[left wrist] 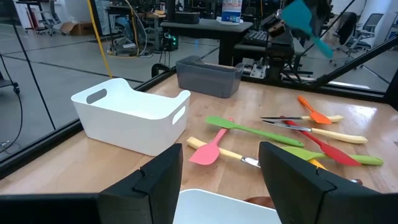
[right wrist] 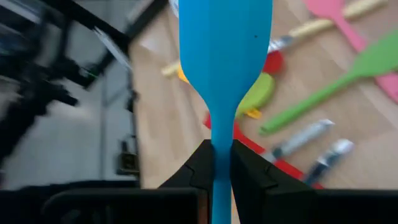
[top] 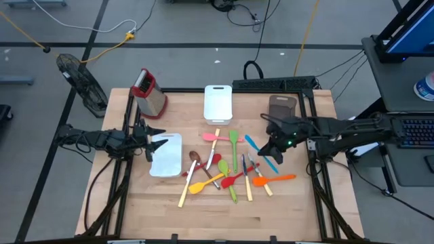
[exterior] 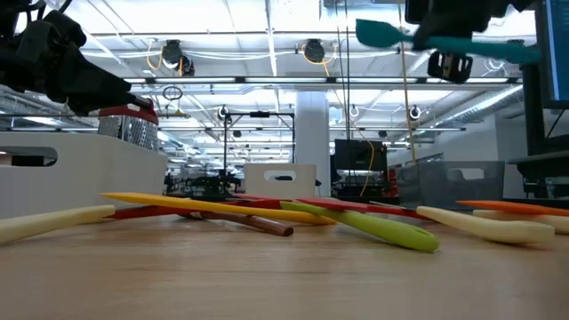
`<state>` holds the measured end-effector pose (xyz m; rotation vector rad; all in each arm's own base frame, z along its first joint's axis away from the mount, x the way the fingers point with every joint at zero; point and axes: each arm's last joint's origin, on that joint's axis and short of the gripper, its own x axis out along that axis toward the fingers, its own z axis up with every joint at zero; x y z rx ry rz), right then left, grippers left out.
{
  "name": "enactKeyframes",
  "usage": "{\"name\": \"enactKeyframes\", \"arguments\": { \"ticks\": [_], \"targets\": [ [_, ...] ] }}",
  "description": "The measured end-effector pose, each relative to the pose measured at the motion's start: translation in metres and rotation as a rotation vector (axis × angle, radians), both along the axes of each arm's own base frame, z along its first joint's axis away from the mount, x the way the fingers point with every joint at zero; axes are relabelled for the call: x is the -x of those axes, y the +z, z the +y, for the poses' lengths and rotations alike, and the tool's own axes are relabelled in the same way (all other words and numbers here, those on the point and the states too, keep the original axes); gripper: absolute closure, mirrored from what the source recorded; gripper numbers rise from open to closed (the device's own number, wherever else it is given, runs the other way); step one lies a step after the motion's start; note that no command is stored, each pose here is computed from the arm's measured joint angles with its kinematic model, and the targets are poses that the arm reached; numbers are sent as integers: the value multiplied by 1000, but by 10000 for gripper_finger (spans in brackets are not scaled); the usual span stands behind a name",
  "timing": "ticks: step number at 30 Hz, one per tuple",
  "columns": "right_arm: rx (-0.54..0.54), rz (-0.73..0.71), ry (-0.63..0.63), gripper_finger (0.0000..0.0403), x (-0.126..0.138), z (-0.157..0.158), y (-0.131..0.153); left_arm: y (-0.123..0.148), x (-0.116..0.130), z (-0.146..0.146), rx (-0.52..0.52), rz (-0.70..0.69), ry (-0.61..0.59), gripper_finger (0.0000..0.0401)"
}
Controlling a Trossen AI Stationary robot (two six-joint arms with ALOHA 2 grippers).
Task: Pick & Place Kitchen Items
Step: Put the blue spatula into the black bin
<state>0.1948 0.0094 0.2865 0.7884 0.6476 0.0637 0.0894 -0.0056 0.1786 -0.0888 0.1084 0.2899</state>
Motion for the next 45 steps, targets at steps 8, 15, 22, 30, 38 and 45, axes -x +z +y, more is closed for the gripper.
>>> {"name": "enactKeyframes", "arguments": {
  "ticks": [8,15,22,30,38,45],
  "targets": [
    [-120,-318,215,379,-6,6,31,0,0,0,2,-1,0,183],
    [-55,-604,386,380,-6,10,54,0,0,0,3,-1,1,183],
    [-35,-662,410,379,-6,10,59,0,0,0,20,-7,2,183],
    [-219,-385,205,380,-7,3,42,0,0,0,21,-7,2,183],
    [-348,-35,-59,380,1,-25,13,0,0,0,21,-7,2,183],
    [-366,31,-308,378,19,-65,6,0,0,0,17,-5,2,183]
  ]
}}
